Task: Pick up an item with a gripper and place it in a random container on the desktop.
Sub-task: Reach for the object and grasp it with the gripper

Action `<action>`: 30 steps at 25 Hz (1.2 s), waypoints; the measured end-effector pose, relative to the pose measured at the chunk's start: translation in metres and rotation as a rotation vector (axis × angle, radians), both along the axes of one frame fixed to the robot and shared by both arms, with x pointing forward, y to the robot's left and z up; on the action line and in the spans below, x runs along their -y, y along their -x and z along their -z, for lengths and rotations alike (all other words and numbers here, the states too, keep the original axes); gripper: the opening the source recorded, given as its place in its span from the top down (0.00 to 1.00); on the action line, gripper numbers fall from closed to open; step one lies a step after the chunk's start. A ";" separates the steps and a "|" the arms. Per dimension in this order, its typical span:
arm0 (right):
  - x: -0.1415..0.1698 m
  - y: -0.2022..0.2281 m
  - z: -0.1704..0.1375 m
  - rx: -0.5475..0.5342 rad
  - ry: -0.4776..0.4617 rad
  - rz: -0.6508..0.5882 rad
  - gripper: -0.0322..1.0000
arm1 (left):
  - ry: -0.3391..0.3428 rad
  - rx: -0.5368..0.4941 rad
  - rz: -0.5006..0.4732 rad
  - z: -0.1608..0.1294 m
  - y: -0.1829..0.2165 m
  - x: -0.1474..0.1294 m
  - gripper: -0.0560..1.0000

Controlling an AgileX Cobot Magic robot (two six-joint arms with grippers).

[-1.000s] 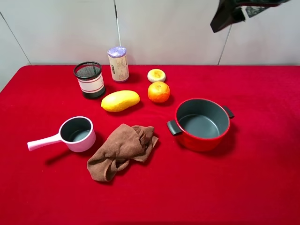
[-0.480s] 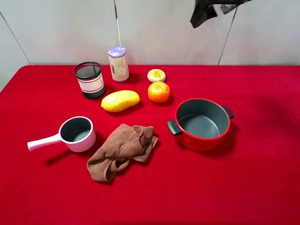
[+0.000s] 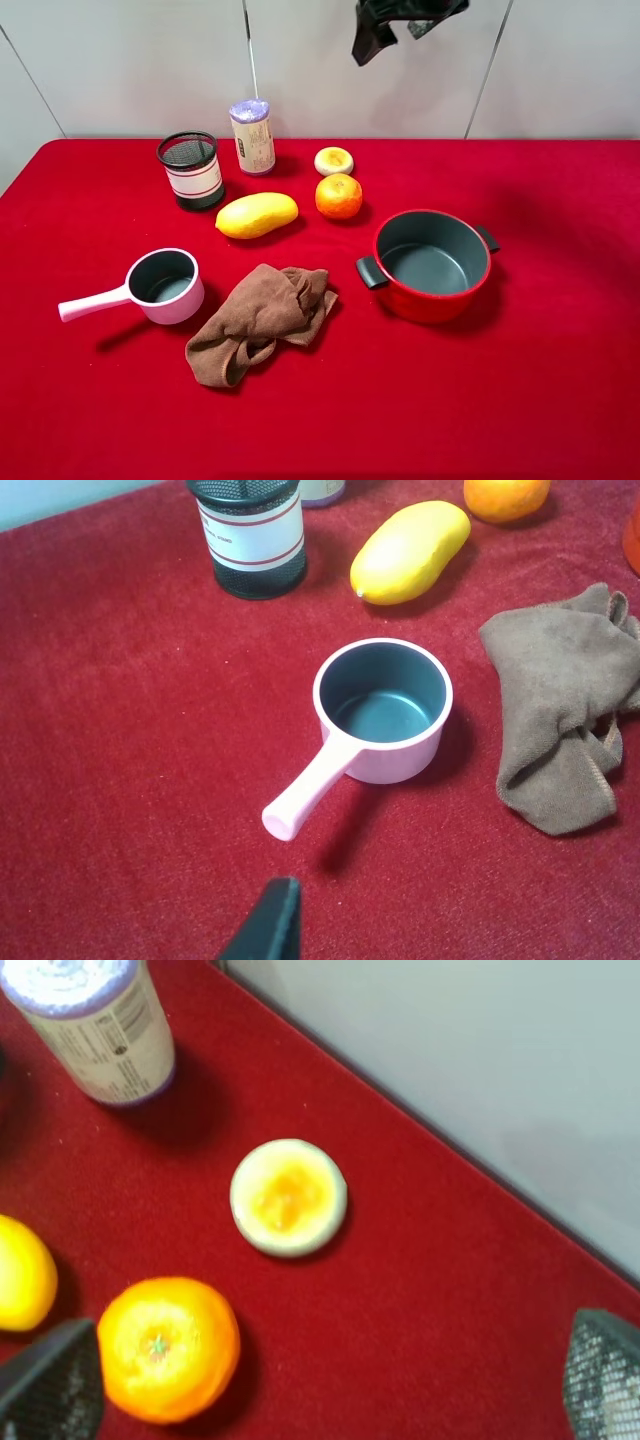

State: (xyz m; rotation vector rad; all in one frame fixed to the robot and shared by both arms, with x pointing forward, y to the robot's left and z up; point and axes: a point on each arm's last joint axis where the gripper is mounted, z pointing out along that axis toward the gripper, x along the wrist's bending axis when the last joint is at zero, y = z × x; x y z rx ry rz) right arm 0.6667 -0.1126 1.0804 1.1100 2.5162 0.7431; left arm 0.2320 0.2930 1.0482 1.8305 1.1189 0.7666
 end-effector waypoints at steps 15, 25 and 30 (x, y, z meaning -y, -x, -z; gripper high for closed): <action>-0.025 -0.040 0.053 -0.052 -0.037 -0.049 0.30 | 0.000 0.000 0.000 0.000 0.000 0.000 0.02; -0.031 -0.055 0.093 -0.070 -0.035 -0.034 0.30 | 0.000 0.000 0.000 0.000 0.000 0.000 0.02; -0.033 -0.062 0.107 -0.047 -0.046 -0.021 0.30 | 0.000 0.000 0.000 0.000 0.000 0.000 0.02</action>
